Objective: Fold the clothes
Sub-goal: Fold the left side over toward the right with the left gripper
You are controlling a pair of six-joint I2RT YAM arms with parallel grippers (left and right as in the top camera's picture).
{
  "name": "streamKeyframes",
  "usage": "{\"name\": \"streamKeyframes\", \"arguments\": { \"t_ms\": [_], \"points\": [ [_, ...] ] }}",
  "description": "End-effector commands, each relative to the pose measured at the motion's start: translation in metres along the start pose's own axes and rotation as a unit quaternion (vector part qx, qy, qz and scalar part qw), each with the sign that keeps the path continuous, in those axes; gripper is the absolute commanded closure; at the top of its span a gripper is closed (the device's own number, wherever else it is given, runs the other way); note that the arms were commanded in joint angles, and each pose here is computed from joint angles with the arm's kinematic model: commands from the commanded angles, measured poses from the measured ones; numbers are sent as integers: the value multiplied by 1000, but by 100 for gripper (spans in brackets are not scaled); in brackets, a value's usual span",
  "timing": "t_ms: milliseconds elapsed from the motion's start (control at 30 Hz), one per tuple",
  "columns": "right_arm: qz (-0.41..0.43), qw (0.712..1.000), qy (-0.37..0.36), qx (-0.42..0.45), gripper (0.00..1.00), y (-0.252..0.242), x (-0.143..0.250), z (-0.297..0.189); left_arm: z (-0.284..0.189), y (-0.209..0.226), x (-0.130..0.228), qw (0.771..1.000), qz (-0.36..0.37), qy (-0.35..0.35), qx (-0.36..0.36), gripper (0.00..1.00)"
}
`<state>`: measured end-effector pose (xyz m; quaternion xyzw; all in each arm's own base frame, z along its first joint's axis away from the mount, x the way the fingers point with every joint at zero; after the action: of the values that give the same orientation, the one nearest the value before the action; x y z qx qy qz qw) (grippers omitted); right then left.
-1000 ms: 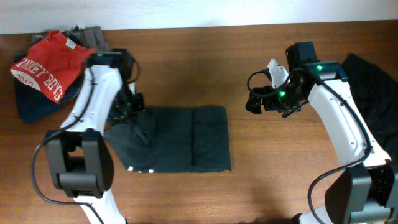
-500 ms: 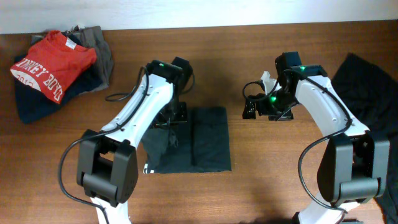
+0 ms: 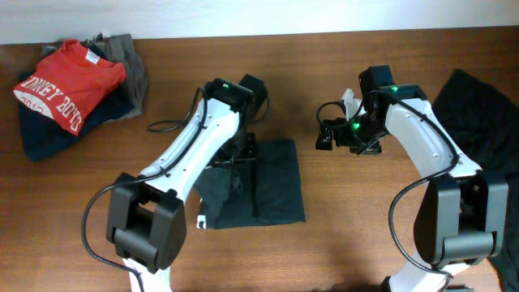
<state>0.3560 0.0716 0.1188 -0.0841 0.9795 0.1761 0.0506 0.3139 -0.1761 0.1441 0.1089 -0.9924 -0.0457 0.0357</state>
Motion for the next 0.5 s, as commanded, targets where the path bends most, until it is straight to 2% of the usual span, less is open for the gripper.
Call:
{"name": "streamKeyframes", "arguments": {
  "t_ms": [0,300,467],
  "points": [
    [14,1000,11,17,0,-7,2,7,-5,-10,2,1000,-7,-19,1,99],
    [32,998,61,11,0,-19,8,43,-6,-30,12,999,19,-49,-2,99],
    [31,998,60,7,0,-19,6,45,-8,-52,24,996,47,-69,11,97]
  ]
}}
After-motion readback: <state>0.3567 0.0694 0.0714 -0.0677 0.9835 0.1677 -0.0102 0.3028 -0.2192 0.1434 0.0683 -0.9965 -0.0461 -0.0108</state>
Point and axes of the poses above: each gripper's point midway between its finger pads, its own z axis out along the fingers, its own y axis along the line the jaws close on, x = y × z, the point moved 4 cm from there along -z, back along the fingers, and after that the axes turned 10 degrees about -z, right-handed, at the moved point
